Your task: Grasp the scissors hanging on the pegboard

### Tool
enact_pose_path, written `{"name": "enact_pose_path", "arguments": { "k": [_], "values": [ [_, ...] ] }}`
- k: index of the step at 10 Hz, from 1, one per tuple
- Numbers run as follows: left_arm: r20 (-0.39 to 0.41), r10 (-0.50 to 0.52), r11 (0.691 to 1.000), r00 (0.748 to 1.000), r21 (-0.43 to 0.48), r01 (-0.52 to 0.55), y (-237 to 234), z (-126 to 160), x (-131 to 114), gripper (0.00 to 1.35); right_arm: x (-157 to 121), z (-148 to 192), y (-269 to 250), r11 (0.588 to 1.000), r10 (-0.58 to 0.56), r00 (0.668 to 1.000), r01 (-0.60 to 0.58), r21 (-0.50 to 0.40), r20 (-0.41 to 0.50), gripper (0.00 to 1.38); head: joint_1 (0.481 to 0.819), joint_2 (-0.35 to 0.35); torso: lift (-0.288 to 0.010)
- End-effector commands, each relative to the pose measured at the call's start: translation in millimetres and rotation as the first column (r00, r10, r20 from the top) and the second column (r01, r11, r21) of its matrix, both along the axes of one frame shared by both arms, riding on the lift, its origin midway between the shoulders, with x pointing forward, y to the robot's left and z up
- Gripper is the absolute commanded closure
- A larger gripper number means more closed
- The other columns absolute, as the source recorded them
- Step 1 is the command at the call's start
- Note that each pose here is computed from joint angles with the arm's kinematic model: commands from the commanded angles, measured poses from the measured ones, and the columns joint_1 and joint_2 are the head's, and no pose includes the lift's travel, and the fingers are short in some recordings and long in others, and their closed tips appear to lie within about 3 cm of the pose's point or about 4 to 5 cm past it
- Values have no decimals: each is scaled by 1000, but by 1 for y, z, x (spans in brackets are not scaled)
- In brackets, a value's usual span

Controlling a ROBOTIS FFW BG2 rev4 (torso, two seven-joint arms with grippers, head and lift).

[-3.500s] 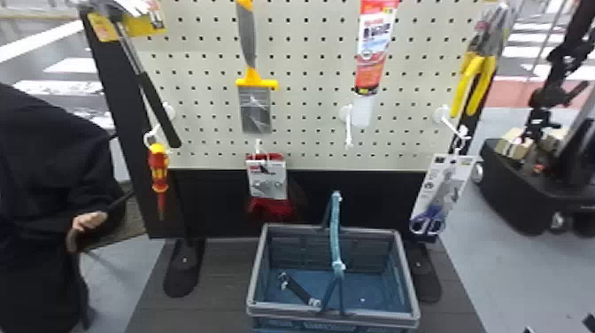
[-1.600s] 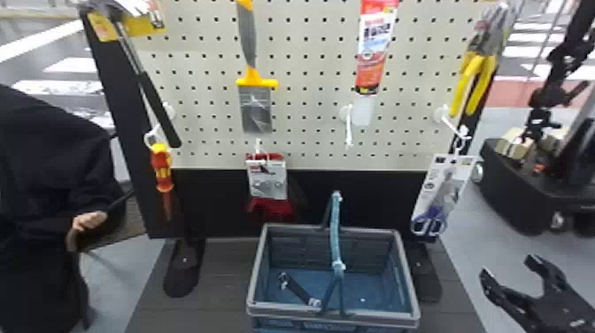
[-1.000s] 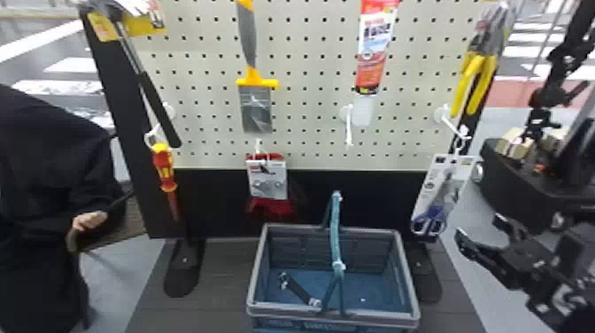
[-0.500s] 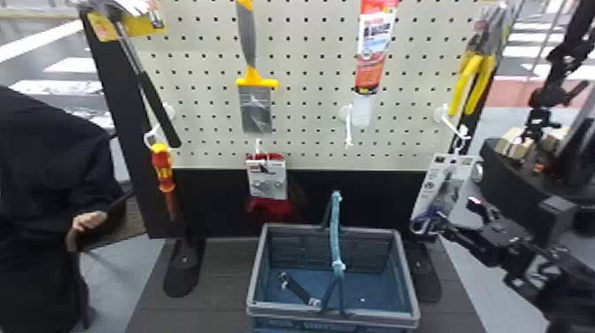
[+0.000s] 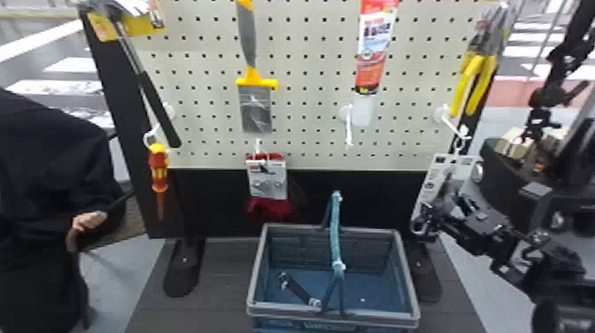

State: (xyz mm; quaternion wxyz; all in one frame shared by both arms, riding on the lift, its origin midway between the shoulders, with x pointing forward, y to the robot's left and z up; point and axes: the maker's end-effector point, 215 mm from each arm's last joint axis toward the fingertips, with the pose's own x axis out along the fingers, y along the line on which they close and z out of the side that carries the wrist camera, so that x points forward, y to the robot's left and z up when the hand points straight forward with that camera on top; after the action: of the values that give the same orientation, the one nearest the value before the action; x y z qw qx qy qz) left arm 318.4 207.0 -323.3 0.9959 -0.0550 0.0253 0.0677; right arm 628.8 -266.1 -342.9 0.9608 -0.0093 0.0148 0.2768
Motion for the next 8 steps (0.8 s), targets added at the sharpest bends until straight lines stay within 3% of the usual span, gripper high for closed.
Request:
{"name": "enact_pose_path", "arguments": {
  "k": [1, 2, 8],
  "values": [
    [-1, 1, 1000, 1000, -2, -1, 0, -1, 0, 142, 0, 2, -1, 1000, 0, 1000, 0, -4, 6, 911, 549, 0, -100],
    [-1, 1, 1000, 1000, -3, -1, 0, -1, 0, 142, -1, -1, 0, 1000, -4, 1000, 4, 7, 2, 1266, 549, 0, -100],
    [0, 1, 1000, 1000, -4, -1, 0, -1, -1, 142, -7, -11, 1, 1000, -11, 1000, 12, 24, -12, 1292, 549, 0, -100]
  ]
}}
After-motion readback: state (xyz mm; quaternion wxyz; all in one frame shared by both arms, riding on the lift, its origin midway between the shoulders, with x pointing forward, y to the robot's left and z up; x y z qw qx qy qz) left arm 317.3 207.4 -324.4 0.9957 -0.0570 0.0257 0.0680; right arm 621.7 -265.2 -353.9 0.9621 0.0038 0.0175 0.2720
